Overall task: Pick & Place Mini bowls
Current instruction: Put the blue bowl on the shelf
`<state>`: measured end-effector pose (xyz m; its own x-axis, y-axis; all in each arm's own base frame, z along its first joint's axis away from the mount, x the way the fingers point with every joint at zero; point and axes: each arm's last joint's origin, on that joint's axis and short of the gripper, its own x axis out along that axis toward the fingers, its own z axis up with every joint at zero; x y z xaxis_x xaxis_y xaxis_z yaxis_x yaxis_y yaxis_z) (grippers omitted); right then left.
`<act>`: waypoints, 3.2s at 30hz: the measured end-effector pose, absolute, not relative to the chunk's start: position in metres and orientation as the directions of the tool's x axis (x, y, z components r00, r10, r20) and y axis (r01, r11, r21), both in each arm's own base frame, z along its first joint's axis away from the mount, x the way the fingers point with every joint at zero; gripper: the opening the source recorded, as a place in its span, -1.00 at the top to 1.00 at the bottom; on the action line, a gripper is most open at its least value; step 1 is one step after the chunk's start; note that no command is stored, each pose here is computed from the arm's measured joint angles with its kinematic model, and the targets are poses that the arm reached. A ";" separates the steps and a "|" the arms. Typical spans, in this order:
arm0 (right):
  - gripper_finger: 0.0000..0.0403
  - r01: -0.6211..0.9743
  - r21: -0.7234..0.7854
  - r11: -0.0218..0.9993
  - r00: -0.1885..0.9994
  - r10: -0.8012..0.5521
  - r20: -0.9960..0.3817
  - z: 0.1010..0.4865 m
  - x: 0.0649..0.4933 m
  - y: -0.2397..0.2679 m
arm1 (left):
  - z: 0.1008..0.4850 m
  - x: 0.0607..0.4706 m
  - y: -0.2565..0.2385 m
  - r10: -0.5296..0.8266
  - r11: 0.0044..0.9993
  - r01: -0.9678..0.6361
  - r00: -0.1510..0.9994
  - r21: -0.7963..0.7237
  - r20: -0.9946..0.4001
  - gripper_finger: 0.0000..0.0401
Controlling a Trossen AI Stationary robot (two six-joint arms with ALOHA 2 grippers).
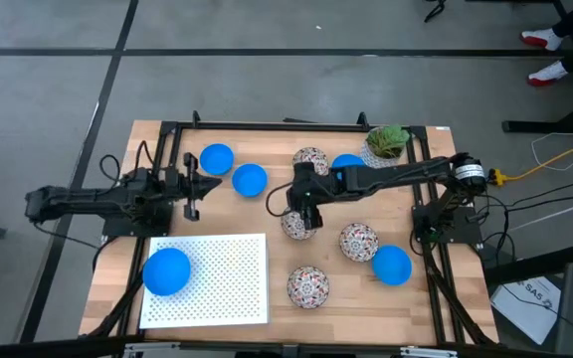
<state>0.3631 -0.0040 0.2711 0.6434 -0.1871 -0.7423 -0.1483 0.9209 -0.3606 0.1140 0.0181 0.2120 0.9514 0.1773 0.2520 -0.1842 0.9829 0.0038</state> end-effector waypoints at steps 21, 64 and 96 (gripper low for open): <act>-0.37 -0.083 -0.388 0.918 0.632 -0.252 -0.732 0.272 0.362 -0.041 | 0.191 0.106 0.044 0.352 0.931 -0.364 0.906 0.009 0.236 0.99; -0.37 -0.055 -0.366 0.929 0.593 -0.265 -0.761 0.270 0.357 -0.055 | 0.163 0.091 0.044 0.475 0.859 -0.475 0.879 -0.192 -0.045 0.99; -0.37 0.378 -0.382 0.844 0.152 -0.463 -0.873 0.253 0.317 -0.071 | 0.163 0.091 0.044 0.476 0.859 -0.474 0.879 -0.193 -0.042 0.99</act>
